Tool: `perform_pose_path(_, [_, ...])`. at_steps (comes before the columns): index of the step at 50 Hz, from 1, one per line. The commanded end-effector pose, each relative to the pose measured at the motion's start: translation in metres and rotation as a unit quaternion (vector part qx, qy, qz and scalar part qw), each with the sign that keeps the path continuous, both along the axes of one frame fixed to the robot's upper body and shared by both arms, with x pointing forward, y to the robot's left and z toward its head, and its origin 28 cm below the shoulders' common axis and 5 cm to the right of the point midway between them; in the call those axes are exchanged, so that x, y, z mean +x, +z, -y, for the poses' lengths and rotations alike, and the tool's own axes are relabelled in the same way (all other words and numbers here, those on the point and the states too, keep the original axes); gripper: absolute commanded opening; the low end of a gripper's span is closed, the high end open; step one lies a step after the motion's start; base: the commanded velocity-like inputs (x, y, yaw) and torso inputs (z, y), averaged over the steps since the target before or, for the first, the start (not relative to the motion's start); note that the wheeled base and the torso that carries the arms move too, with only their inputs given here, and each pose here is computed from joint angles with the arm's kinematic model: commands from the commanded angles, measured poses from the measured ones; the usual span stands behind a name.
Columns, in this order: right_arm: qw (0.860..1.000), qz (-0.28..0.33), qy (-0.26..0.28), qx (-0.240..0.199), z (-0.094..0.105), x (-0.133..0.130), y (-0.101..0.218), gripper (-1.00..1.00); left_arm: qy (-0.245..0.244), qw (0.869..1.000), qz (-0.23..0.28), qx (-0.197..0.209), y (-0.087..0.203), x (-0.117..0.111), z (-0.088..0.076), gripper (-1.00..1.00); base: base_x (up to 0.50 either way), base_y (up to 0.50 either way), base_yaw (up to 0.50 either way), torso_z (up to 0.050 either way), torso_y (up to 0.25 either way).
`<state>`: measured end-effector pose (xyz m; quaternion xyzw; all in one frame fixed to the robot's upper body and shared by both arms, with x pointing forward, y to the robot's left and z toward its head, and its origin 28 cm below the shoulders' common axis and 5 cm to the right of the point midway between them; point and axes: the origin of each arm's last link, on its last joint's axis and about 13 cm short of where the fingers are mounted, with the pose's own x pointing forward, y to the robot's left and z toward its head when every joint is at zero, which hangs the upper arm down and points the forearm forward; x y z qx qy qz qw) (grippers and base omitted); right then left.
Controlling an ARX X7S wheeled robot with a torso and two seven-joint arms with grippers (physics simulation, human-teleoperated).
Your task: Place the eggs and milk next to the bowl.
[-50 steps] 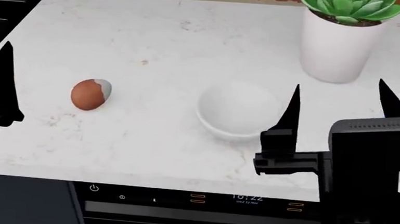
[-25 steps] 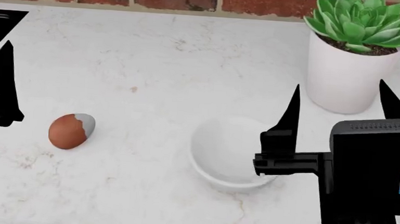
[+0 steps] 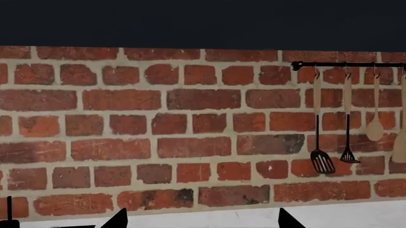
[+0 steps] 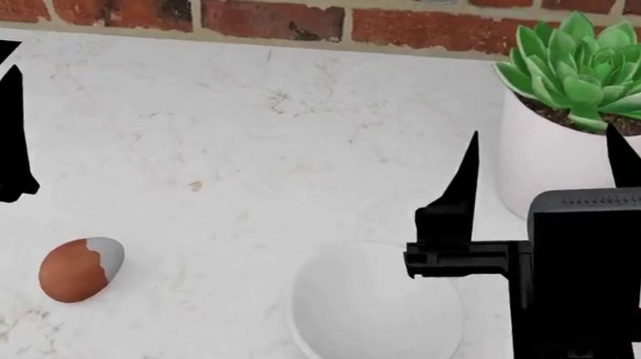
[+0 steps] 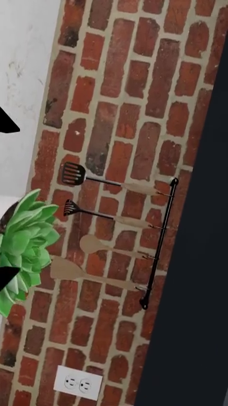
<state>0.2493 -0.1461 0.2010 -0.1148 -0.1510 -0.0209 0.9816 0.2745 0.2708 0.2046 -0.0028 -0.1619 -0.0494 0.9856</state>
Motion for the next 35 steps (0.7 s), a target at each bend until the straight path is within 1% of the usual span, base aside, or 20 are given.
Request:
perform_pose_path(1, [1.0, 0.012, -0.001, 0.006, 0.003, -0.002, 0.002, 1.0, 0.002, 1.0, -0.023, -0.004, -0.004, 0.0, 0.0, 1.0, 0.0, 0.0, 0.0, 0.0, 0.0])
perform_pose_path(4, [1.0, 0.012, 0.002, 0.005, 0.002, -0.002, 0.002, 1.0, 0.0, 1.0, -0.031, 0.001, -0.003, -0.001, -0.001, 1.0, 0.0, 0.0, 0.0, 0.0, 0.0])
perform_pose_path(7, [1.0, 0.012, 0.004, 0.005, 0.001, -0.002, 0.003, 1.0, -0.004, 0.999, -0.049, 0.012, -0.003, -0.001, -0.003, 1.0, 0.0, 0.0, 0.0, 0.0, 0.0])
perform_pose_path(8, [1.0, 0.013, 0.005, 0.004, 0.001, -0.002, 0.003, 1.0, -0.012, 0.998, -0.063, 0.029, -0.002, -0.001, -0.006, 1.0, 0.0, 0.0, 0.0, 0.0, 0.0])
perform_pose_path(11, [1.0, 0.013, 0.005, 0.004, 0.001, -0.003, 0.004, 1.0, -0.028, 0.994, -0.094, 0.051, 0.0, -0.002, -0.01, 1.0, 0.0, 0.0, 0.0, 0.0, 0.0])
perform_pose_path(12, [1.0, 0.013, 0.006, 0.004, 0.001, -0.003, 0.003, 1.0, -0.035, 0.991, -0.108, 0.072, 0.001, -0.003, -0.014, 1.0, 0.0, 0.0, 0.0, 0.0, 0.0])
perform_pose_path(15, [1.0, 0.013, 0.007, 0.004, 0.001, -0.003, 0.003, 1.0, -0.048, 0.987, -0.128, 0.089, 0.003, -0.004, -0.018, 1.0, 0.0, 0.0, 0.0, 0.0, 0.0])
perform_pose_path(17, [1.0, 0.013, 0.009, 0.005, 0.0, -0.002, 0.002, 1.0, -0.055, 0.984, -0.133, 0.104, 0.008, -0.005, -0.021, 1.0, 0.0, 0.0, 0.0, 0.0, 0.0])
perform_pose_path(18, [1.0, 0.012, 0.009, 0.005, 0.0, -0.002, 0.002, 1.0, -0.059, 0.982, -0.134, 0.122, 0.011, -0.005, -0.023, 1.0, 0.0, 0.0, 0.0, 0.0, 0.0])
perform_pose_path(23, [1.0, 0.013, 0.011, 0.005, 0.0, -0.002, 0.002, 1.0, -0.083, 0.971, -0.156, 0.162, 0.021, -0.006, -0.03, 1.0, 0.0, 0.0, 0.0, 0.0, 0.0])
perform_pose_path(28, [1.0, 0.013, 0.01, 0.005, 0.0, -0.002, 0.002, 1.0, -0.108, 0.957, -0.184, 0.196, 0.025, -0.007, -0.035, 1.0, 0.0, 0.0, 0.0, 0.0, 0.0])
perform_pose_path(32, [1.0, 0.015, 0.01, 0.006, 0.0, -0.003, 0.003, 1.0, -0.133, 0.943, -0.208, 0.222, 0.026, -0.007, -0.04, 1.0, 0.0, 0.0, 0.0, 0.0, 0.0])
perform_pose_path(35, [1.0, 0.014, 0.009, 0.006, 0.001, -0.003, 0.002, 1.0, -0.137, 0.938, -0.216, 0.232, 0.026, -0.005, -0.042, 1.0, 0.0, 0.0, 0.0, 0.0, 0.0])
